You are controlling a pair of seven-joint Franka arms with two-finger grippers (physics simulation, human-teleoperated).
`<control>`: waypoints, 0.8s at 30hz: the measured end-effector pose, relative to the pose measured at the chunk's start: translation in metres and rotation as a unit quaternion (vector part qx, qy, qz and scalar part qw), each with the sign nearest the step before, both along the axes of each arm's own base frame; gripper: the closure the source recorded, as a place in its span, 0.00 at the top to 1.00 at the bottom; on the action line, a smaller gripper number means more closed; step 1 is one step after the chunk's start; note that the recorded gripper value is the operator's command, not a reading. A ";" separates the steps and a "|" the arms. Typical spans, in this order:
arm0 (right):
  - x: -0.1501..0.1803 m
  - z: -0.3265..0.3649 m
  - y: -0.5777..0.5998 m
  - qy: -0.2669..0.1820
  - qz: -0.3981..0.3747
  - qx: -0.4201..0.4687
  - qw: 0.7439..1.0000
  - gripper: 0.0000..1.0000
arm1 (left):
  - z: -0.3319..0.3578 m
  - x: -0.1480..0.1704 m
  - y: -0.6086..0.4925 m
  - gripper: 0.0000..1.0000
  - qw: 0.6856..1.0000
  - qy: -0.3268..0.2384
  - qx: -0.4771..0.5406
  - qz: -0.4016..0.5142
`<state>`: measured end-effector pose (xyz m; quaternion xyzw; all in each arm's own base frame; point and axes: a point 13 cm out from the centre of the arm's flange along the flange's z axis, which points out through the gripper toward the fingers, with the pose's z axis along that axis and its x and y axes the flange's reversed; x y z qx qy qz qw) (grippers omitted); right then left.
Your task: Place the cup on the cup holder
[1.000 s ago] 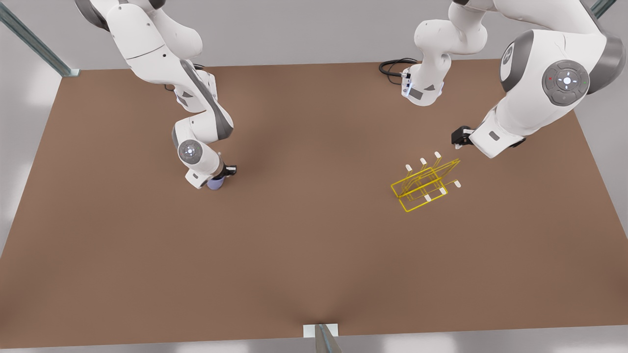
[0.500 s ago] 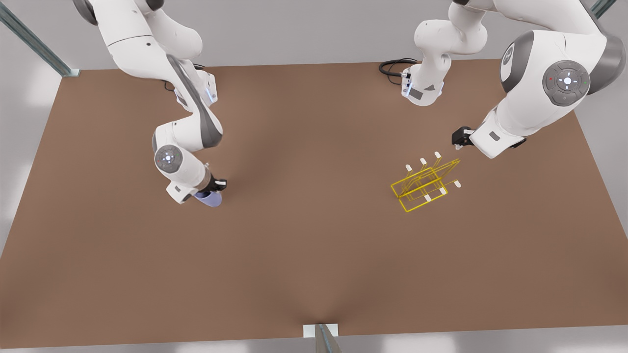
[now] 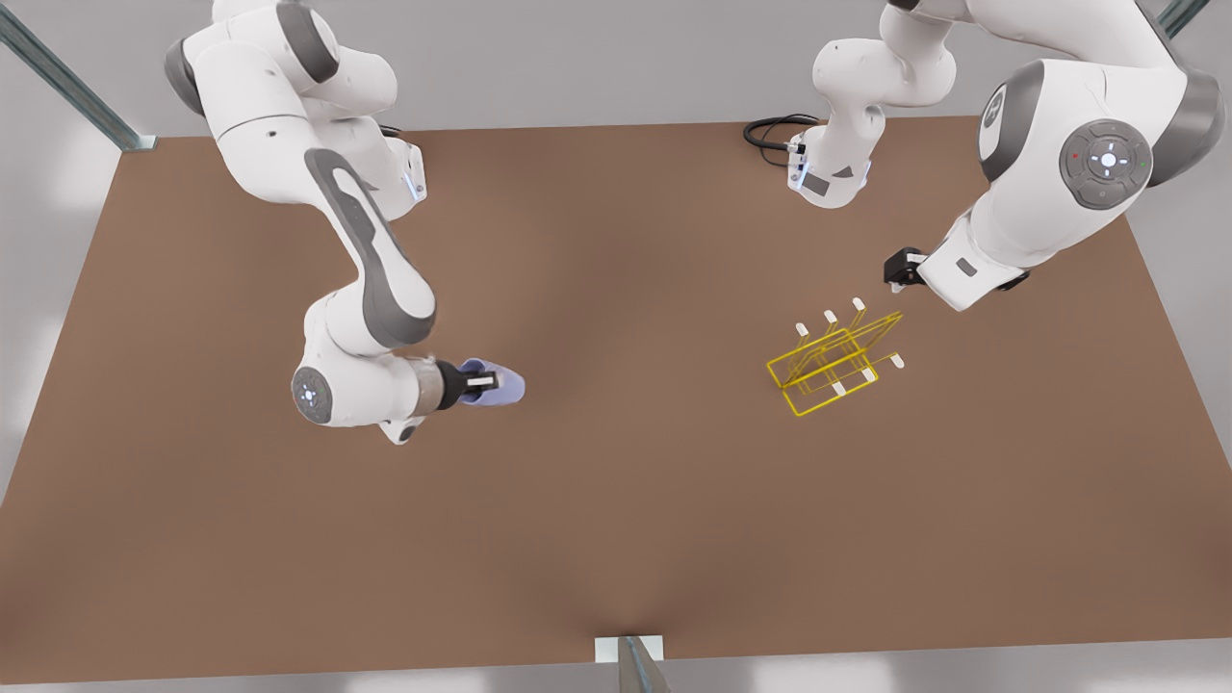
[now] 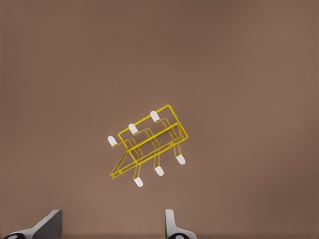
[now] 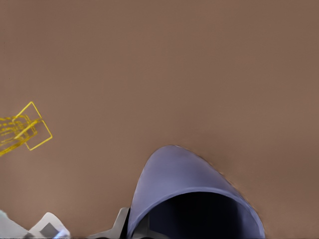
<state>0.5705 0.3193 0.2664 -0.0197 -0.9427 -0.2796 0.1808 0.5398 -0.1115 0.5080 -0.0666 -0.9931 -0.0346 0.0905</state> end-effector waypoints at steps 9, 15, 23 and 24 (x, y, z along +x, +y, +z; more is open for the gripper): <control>0.011 0.018 0.118 0.074 0.014 0.261 0.963 0.21 | -0.003 0.000 0.000 1.00 1.000 0.004 0.001 0.000; -0.024 -0.018 0.205 0.122 0.046 0.396 0.909 0.21 | -0.006 0.001 0.001 1.00 1.000 0.007 0.001 0.000; -0.059 -0.083 0.271 0.061 0.056 0.491 0.867 0.21 | -0.017 0.003 -0.001 1.00 1.000 0.017 0.003 -0.001; -0.061 -0.088 0.277 0.045 0.058 0.495 0.866 0.21 | -0.018 0.003 -0.001 1.00 1.000 0.017 0.003 -0.001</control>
